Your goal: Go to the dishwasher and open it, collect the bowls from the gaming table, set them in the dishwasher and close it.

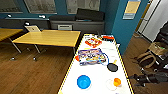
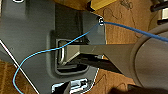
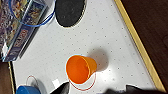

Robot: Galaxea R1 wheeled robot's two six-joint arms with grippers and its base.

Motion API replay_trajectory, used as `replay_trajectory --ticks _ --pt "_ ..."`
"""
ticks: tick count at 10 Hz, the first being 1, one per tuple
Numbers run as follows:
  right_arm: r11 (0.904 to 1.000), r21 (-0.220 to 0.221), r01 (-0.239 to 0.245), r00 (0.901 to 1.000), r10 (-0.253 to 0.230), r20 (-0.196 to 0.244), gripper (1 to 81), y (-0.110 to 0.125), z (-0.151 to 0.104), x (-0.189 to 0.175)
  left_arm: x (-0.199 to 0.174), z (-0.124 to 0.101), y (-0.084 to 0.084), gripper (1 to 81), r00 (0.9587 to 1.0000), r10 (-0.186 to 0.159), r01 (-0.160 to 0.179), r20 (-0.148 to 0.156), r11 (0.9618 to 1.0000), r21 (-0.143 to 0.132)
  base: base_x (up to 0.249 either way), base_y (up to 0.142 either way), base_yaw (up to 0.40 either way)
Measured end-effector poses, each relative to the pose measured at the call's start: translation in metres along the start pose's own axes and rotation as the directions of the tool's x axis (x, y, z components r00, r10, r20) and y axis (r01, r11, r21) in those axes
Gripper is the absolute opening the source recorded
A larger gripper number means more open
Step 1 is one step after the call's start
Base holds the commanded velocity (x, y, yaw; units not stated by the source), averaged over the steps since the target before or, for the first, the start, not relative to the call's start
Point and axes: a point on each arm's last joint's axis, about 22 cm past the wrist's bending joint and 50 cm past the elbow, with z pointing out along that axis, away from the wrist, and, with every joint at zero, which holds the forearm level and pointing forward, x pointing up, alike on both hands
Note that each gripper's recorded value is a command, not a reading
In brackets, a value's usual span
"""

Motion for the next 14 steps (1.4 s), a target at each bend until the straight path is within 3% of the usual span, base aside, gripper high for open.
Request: replay_trajectory --ticks 5,7,12,14 --pt "0.9997 -0.014 -0.019 0.9976 0.02 0.067 81.1 0.006 0.053 -0.032 -0.001 0.003 -0.002 81.1 1.0 0.001 -0.001 0.0 1.0 0.007 0.0 0.0 0.0" --pt "0.9999 -0.002 -0.015 0.9971 0.015 0.075 81.1 -0.005 0.067 -0.036 -0.001 0.003 -0.003 81.1 1.0 0.001 -0.001 0.001 1.0 0.009 0.0 0.0 0.0" --pt "0.999 -0.031 -0.033 0.9988 0.034 0.036 81.1 -0.003 0.086 -0.012 -0.001 0.003 -0.003 81.1 1.0 0.001 -0.001 0.001 1.0 0.01 0.0 0.0 0.0" --pt "0.9989 -0.034 -0.033 0.9995 0.033 -0.002 81.1 -0.008 0.078 0.011 -0.001 0.003 -0.003 81.1 1.0 0.001 -0.001 0.001 1.0 0.009 0.0 0.0 0.0"
